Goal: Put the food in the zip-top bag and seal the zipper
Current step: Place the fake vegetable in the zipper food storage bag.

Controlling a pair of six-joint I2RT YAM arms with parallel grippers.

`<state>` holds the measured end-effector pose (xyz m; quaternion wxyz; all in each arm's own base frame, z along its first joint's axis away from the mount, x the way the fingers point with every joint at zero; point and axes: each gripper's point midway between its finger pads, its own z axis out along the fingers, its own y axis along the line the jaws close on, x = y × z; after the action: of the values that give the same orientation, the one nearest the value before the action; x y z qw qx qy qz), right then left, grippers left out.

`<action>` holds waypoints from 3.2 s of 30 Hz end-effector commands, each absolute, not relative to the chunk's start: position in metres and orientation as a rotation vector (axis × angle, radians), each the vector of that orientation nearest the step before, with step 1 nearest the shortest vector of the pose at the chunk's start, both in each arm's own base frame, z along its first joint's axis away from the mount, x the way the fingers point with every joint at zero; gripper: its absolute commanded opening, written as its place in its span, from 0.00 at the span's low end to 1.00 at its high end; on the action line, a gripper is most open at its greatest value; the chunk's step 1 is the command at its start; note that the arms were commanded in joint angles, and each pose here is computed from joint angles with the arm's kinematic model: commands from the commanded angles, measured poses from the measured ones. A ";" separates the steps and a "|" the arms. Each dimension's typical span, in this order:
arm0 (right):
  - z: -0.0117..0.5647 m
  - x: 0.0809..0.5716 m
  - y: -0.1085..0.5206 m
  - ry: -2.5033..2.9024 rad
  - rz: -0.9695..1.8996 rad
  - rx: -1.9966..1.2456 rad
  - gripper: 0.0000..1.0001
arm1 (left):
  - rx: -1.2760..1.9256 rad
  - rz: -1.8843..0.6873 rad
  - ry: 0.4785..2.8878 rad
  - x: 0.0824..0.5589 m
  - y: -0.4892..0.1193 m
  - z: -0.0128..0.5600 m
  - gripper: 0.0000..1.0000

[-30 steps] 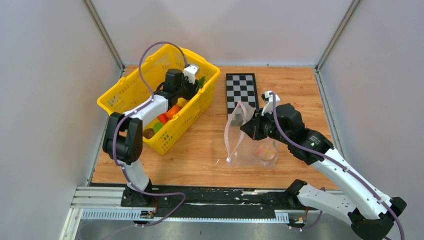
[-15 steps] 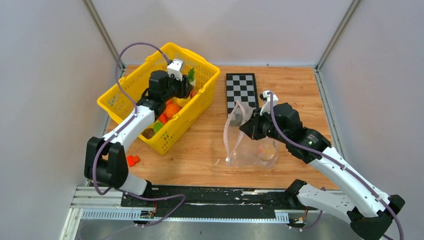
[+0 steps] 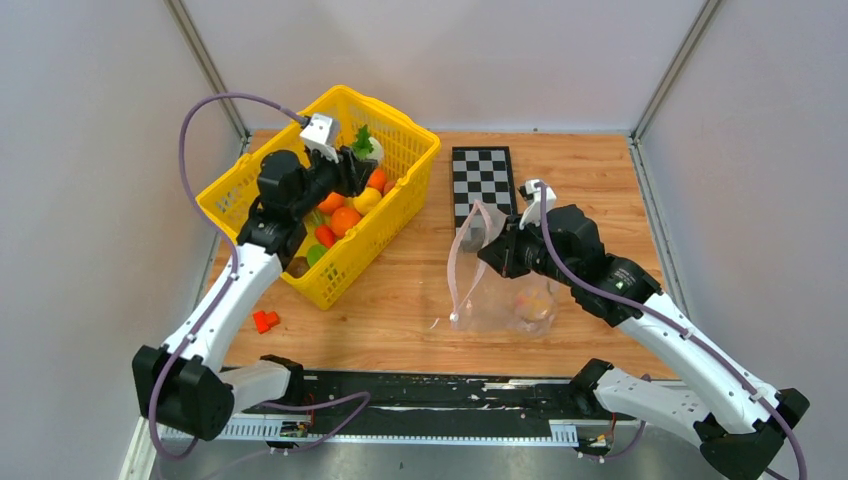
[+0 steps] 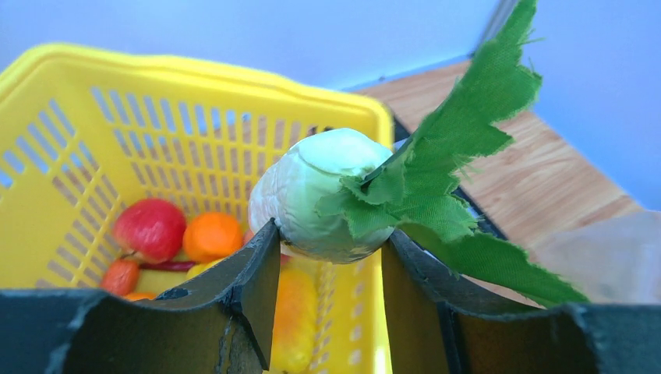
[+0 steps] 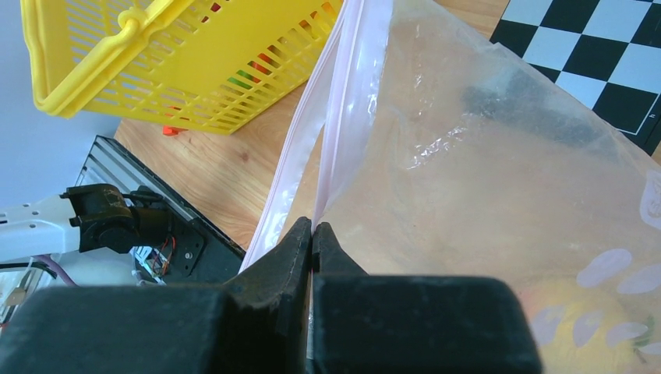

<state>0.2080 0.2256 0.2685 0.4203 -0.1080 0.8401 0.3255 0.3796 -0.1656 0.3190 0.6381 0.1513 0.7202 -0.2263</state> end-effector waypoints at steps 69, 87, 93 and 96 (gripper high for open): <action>0.325 0.197 0.245 1.899 1.084 -0.226 0.00 | 0.723 -1.424 1.411 0.185 -0.304 0.308 0.46; 0.336 0.192 0.244 1.869 1.128 -0.215 0.00 | 0.823 -1.190 1.558 0.194 -0.329 0.285 0.80; 0.330 0.196 0.238 1.878 1.088 -0.178 0.00 | 0.813 -1.100 1.615 0.201 -0.320 0.279 0.82; 0.330 0.196 0.238 1.878 1.086 -0.179 0.00 | 0.819 -1.079 1.630 0.201 -0.316 0.280 0.83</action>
<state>0.1938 0.2389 0.3120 0.4410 -0.0826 0.7842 0.4287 0.1979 -0.3227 0.2605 0.4627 0.3282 0.6781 -0.4673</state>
